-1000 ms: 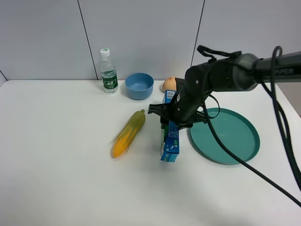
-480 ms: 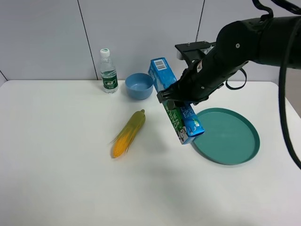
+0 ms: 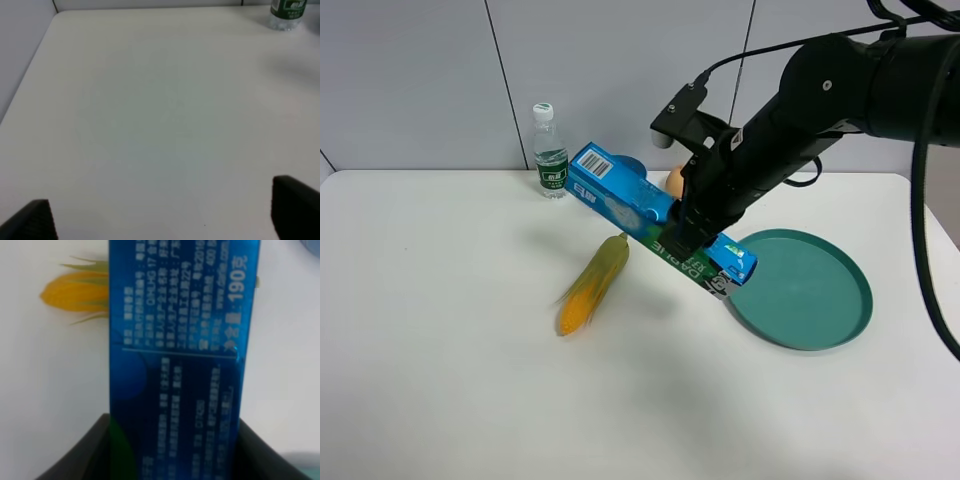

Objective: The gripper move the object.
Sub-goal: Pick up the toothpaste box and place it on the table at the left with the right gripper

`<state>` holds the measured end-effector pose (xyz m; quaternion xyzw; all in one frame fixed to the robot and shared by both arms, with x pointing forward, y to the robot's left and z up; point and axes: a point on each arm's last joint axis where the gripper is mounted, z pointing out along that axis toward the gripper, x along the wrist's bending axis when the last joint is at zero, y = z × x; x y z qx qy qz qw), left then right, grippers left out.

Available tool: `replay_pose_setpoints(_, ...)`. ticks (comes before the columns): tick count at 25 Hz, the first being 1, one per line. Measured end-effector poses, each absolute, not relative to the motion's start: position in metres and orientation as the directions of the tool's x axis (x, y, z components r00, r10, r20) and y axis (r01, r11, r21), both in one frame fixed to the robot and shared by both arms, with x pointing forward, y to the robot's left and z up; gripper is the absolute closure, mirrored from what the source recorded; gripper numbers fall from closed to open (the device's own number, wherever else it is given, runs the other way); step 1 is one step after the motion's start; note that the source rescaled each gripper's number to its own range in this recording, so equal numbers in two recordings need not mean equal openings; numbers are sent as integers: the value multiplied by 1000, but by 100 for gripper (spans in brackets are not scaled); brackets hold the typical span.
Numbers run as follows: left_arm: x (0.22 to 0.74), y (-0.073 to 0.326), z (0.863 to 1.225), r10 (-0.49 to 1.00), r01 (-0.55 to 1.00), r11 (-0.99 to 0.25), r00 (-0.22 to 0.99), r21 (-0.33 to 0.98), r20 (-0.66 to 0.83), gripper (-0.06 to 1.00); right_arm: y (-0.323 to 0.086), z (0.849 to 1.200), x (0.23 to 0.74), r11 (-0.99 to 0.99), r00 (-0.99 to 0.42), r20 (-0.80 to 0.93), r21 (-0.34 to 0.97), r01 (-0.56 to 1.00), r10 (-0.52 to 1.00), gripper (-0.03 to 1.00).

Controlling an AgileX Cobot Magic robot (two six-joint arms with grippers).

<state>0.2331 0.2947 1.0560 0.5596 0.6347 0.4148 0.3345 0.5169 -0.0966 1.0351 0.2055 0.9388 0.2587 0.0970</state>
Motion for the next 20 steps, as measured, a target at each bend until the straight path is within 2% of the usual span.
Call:
replay_pose_setpoints(8, 233, 295, 1056, 988, 433, 30, -150, 901, 40, -6, -85, 1036, 504, 830, -972, -77, 538, 149, 224, 97)
replay_pose_setpoints(14, 233, 295, 1056, 988, 433, 30, -150, 901, 40, -6, -49, 1031, 476, 858, -988, -141, 513, -24, 57, 97)
replay_pose_setpoints(20, 233, 295, 1056, 988, 433, 30, -150, 901, 40, -6, -21, 1012, 461, 862, -992, -128, 504, -58, 8, 97)
